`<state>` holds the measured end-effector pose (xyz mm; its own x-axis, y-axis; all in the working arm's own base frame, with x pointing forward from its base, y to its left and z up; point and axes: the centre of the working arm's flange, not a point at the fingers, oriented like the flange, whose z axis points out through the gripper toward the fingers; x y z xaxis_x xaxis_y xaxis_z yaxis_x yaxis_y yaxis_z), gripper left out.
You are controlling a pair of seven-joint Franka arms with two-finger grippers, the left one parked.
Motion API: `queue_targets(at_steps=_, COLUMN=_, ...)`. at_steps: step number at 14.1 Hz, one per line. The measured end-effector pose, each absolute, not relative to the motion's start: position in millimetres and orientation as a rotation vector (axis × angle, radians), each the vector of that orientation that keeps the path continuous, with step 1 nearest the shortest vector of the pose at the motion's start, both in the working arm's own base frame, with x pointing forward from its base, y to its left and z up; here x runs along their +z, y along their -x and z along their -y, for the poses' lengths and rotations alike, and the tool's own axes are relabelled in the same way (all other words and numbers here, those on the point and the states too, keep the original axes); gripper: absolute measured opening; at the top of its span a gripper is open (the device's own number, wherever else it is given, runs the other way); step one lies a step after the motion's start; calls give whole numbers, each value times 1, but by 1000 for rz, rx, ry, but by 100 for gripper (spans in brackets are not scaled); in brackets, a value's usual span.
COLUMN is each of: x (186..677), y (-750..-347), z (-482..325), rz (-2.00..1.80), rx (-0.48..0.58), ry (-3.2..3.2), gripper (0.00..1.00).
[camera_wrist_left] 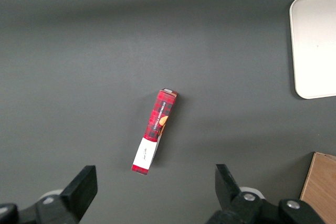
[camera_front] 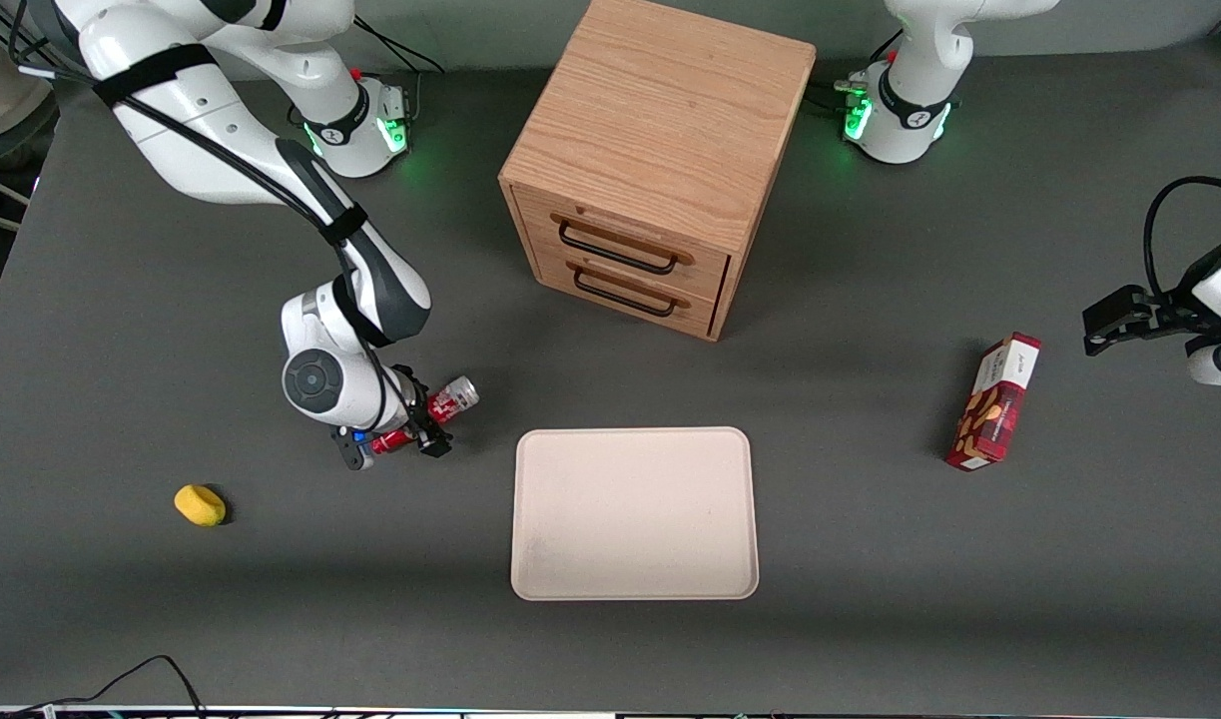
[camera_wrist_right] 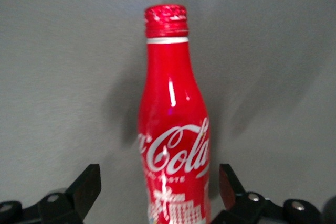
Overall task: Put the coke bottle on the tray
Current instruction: 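Close the right gripper around the bottle's body, then lift the bottle and carry it over the white tray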
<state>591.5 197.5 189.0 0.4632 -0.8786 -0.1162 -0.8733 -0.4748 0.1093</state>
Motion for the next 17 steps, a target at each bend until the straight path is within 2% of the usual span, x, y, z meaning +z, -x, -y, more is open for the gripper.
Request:
queue_targets(at_steps=5, x=180, y=-587, z=-198, rz=1587, rx=-241, ry=-2654, gripper=96)
queue_targets(at_steps=6, x=180, y=-587, z=-198, rz=1587, rx=-240, ry=-2654, gripper=89)
queue_targets(at_steps=9, x=181, y=-587, z=-198, rz=1588, rx=-239, ry=-2655, gripper=57)
queue_targets(at_steps=10, x=182, y=-587, z=-198, rz=1589, rx=-235, ry=-2657, gripper=54)
queue_targets(at_steps=14, x=201, y=-600, z=-201, rz=1597, rx=-183, ry=-2691, gripper=54)
queue_targets(at_steps=17, x=260, y=-627, z=-210, rz=1471, rx=-129, ry=-2793, gripper=54)
